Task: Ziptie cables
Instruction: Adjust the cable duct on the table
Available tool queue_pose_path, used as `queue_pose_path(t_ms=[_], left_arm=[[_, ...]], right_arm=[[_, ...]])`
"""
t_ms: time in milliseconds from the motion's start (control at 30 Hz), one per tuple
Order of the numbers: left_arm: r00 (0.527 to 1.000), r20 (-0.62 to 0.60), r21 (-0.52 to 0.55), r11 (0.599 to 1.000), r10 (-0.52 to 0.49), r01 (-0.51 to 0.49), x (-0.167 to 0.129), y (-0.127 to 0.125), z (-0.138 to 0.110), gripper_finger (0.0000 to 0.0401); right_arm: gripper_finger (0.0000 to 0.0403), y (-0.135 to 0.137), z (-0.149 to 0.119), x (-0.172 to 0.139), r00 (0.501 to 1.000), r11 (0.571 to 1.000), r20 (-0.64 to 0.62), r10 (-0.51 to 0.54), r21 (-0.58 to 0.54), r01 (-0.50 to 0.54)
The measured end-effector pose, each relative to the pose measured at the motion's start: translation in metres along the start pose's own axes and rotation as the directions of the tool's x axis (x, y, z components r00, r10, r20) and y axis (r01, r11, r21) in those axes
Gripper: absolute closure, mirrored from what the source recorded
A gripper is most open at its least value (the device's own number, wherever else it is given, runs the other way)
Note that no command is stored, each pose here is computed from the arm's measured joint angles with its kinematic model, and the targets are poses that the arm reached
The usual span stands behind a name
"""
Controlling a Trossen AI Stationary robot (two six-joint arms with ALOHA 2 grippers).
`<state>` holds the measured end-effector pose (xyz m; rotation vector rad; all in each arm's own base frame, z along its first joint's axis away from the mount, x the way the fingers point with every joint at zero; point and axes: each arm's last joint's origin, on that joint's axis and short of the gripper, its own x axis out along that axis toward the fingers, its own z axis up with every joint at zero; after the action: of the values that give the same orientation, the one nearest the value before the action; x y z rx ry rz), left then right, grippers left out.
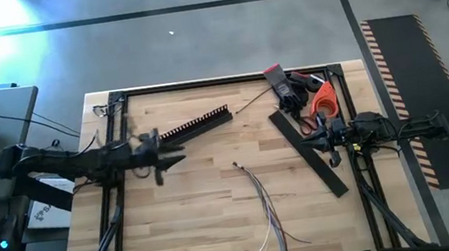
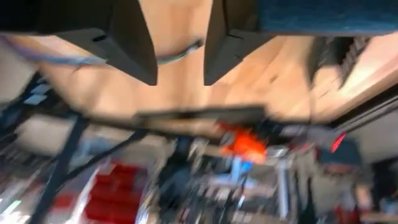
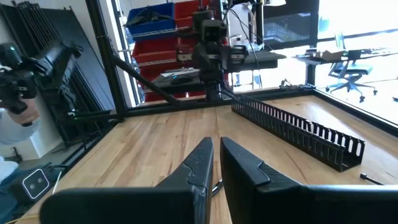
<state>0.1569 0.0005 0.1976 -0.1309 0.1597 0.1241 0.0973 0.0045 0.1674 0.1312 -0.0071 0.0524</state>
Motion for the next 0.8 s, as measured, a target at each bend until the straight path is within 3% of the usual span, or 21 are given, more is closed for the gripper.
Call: queue_pose_path(t_ms=[267,533,800], left_arm=[[0.954,-0.259,0.095,0.987,0.153,-0.133,0.058,0.039,0.013,0.0224],[0.861,-0.439,0.149,0.965,0.259,-0.214,0.093,0.077,-0.015,0.0222],[0.796,-0.515,0.166,0.948,0.319,-0.272,0.115,0.103,-0.033,0.0223]], right_arm=[[0.0387,0.0,0.0,0.0,1.0,1.0,0.0,0.0,0.0,0.0],[0.0387,0.0,0.0,0.0,1.0,1.0,0.0,0.0,0.0,0.0],[0.0387,0.0,0.0,0.0,1.0,1.0,0.0,0.0,0.0,0.0]])
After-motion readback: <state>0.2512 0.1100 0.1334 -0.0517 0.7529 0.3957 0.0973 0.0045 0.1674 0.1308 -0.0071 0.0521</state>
